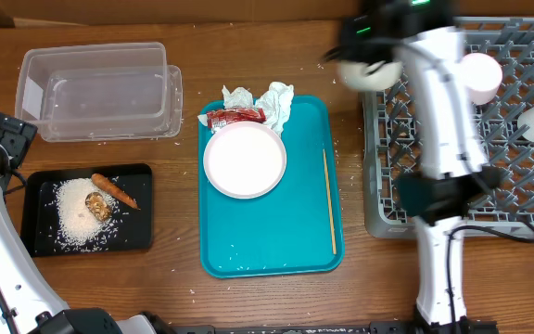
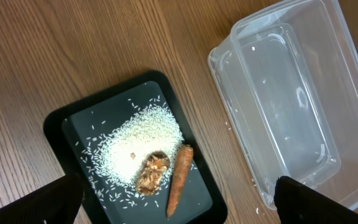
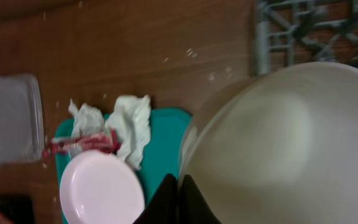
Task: Sort waste into correct bins and load items into the dishwasher
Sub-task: 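Reach the right gripper to the white bowl and grasp it, then carry the white bowl to the dish rack and set it down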
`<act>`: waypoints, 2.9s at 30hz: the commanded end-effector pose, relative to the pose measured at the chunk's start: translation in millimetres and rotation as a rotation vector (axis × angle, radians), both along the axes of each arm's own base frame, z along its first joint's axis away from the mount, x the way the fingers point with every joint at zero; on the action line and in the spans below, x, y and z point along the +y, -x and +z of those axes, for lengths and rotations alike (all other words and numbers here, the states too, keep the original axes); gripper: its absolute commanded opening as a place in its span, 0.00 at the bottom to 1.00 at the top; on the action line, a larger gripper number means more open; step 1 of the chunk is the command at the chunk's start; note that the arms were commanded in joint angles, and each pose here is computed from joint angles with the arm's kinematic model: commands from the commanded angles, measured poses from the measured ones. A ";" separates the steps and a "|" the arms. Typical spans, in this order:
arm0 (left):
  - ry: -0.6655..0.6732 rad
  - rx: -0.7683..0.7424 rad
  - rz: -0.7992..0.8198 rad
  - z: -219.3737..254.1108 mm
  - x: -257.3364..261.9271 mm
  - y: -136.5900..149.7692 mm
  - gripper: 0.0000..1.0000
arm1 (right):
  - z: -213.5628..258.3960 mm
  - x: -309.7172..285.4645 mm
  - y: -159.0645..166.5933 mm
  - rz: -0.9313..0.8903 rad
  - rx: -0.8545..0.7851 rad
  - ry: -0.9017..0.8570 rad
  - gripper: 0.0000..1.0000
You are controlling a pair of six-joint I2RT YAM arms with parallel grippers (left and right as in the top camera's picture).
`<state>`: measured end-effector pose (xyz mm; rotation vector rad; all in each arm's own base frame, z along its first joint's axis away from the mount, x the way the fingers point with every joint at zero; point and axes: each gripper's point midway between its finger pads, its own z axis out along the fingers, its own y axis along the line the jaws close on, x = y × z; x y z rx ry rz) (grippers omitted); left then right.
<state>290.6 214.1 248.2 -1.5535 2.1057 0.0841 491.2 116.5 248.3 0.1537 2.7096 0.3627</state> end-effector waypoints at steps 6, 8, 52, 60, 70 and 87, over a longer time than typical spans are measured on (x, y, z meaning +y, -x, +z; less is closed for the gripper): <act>0.009 0.000 0.009 -2.3 -0.3 -1.3 1.00 | 39.6 -117.2 -2.0 -0.103 -0.026 -0.494 0.04; 0.010 0.000 0.008 -2.3 -0.3 -1.3 1.00 | 41.5 -136.3 0.4 -0.099 -0.039 -0.567 0.04; 0.010 0.000 0.008 -2.3 -0.3 -1.3 1.00 | -12.5 -199.6 23.7 -0.146 0.030 -1.061 0.04; 0.010 0.000 0.008 -2.4 -0.4 -1.3 1.00 | -45.6 -177.7 28.2 -0.138 0.157 -0.922 0.04; 0.010 0.000 0.008 -2.4 -0.4 -1.3 1.00 | -74.6 -205.1 46.9 -0.255 0.229 -0.996 0.04; 0.009 0.000 0.009 -2.3 -0.3 -1.3 1.00 | -75.4 -274.1 46.3 -0.444 0.173 -0.729 0.18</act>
